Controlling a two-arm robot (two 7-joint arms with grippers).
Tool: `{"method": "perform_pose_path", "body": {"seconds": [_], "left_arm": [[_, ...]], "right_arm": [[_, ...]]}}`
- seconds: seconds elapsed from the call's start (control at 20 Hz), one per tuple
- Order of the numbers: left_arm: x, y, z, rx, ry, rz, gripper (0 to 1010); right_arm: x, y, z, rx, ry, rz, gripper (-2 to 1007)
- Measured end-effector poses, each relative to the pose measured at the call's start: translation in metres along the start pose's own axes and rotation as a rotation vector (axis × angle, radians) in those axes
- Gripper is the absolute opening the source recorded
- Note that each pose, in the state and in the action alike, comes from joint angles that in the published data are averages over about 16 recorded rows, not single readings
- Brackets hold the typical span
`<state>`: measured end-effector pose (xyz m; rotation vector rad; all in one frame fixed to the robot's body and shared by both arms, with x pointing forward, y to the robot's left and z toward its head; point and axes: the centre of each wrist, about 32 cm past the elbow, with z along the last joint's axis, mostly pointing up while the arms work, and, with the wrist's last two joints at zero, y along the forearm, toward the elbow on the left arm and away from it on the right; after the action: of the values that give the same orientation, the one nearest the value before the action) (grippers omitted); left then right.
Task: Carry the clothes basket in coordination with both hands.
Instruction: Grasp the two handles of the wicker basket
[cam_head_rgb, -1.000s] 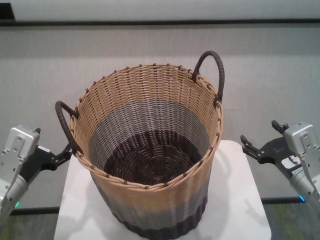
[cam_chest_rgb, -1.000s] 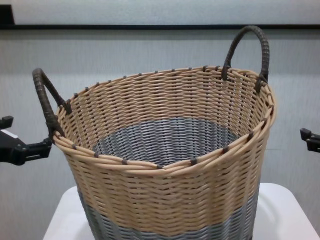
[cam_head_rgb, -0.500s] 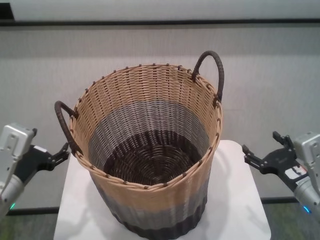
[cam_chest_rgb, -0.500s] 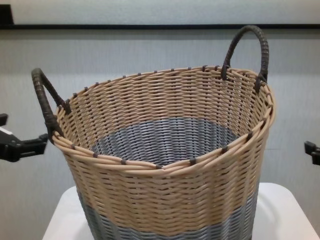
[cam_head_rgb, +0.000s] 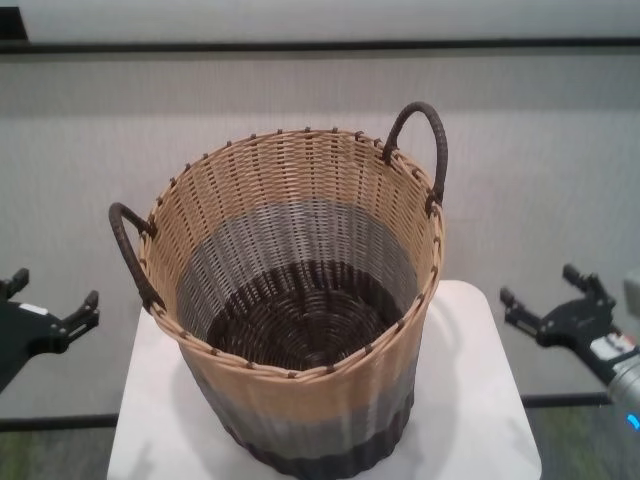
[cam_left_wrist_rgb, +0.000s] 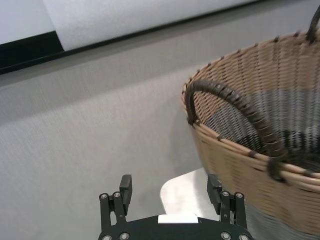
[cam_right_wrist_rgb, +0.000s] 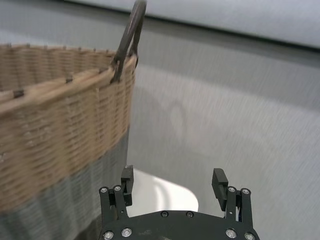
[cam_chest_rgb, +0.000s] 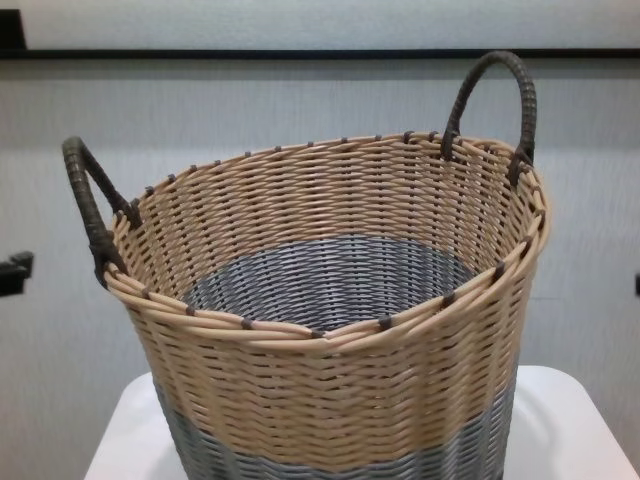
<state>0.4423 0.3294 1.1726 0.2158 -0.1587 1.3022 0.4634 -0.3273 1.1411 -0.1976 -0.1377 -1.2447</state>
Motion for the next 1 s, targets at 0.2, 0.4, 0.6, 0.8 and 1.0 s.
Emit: {"method": "perform_pose_path", "body": {"seconds": [0.2, 0.4, 0.6, 0.8, 1.0], "left_arm": [[0.0062, 0.017, 0.0122, -0.018, 0.047, -0.020, 999], [0.0103, 0.030, 0.0262, -0.041, 0.091, -0.073, 999], [0.0108, 0.036, 0.0403, -0.062, 0.119, -0.139, 999], [0.0083, 0.037, 0.0528, -0.077, 0.133, -0.207, 999], [0.0033, 0.032, 0.0612, -0.090, 0.150, -0.257, 999]], "right_arm": [[0.0048, -0.0051, 0.0147, 0.013, 0.030, -0.003, 1005], [0.0095, -0.0097, 0.0329, 0.025, 0.058, 0.000, 1005], [0.0126, -0.0127, 0.0514, 0.035, 0.085, 0.008, 1005], [0.0141, -0.0141, 0.0674, 0.046, 0.104, 0.018, 1005], [0.0144, -0.0129, 0.0797, 0.062, 0.117, 0.026, 1005]]}}
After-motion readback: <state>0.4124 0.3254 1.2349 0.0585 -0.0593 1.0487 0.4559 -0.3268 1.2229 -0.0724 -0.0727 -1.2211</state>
